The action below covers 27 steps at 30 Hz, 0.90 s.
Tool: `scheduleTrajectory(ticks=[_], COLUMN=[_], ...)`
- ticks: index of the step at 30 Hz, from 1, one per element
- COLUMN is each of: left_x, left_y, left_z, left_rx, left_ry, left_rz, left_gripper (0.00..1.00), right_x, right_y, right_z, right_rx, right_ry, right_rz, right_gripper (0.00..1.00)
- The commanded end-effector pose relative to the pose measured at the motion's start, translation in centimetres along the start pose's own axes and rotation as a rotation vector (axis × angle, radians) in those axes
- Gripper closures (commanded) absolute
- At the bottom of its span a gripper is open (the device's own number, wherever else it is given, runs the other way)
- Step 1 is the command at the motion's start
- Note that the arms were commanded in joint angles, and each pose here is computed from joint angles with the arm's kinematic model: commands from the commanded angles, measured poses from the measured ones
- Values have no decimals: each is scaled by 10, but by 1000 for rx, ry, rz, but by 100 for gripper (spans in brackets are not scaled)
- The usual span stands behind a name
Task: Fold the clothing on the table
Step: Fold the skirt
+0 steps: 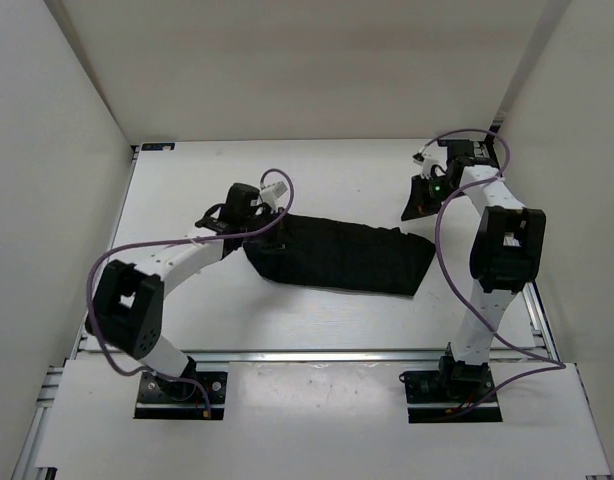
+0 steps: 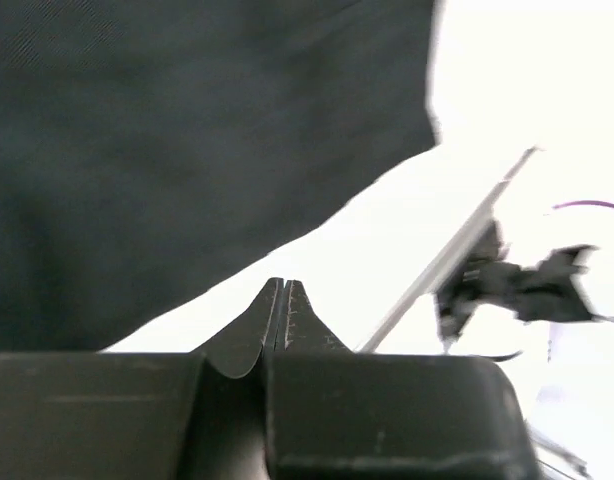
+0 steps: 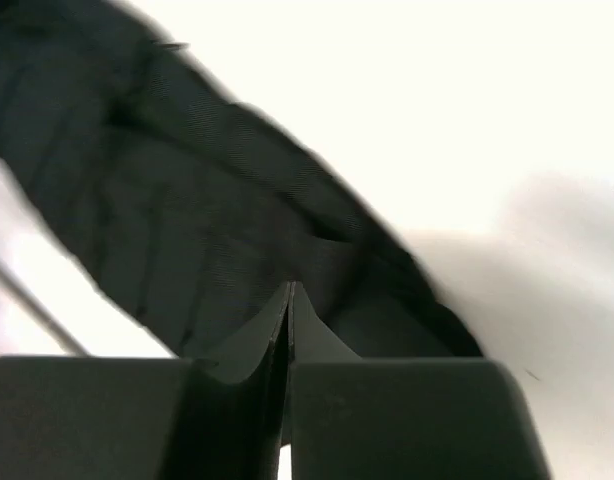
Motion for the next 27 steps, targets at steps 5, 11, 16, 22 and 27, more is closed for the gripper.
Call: scheduleTrajectory(ticks=[5, 11, 16, 22, 27], left_x=[9, 92, 108, 78, 50], left_y=[-13, -36, -22, -9, -8], left_z=[24, 5, 16, 42, 47], left_rx=[-120, -18, -73, -148, -153], left_ry=[16, 143, 195, 139, 52], left_rz=[-19, 240, 303, 181, 124], left_gripper=[100, 100, 100, 99, 95], right_x=[44, 40, 33, 20, 40], right_y=[-25, -38, -47, -53, -39], right_z=[-15, -26, -48, -73, -28], right_rx=[60, 125, 206, 297, 169], right_ry=[29, 5, -34, -59, 3], right_rz=[210, 160, 78, -68, 39], right_gripper=[100, 100, 100, 100, 100])
Point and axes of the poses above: each gripper's point midway between its finger pads, its own y axis back along the fingers, its own x axis along the line the jaws close on, z = x × y, the point moved 6 cm from there along y, back along the fingers, and after that the axes turned 8 degrees about y, right-handed, at the moved point
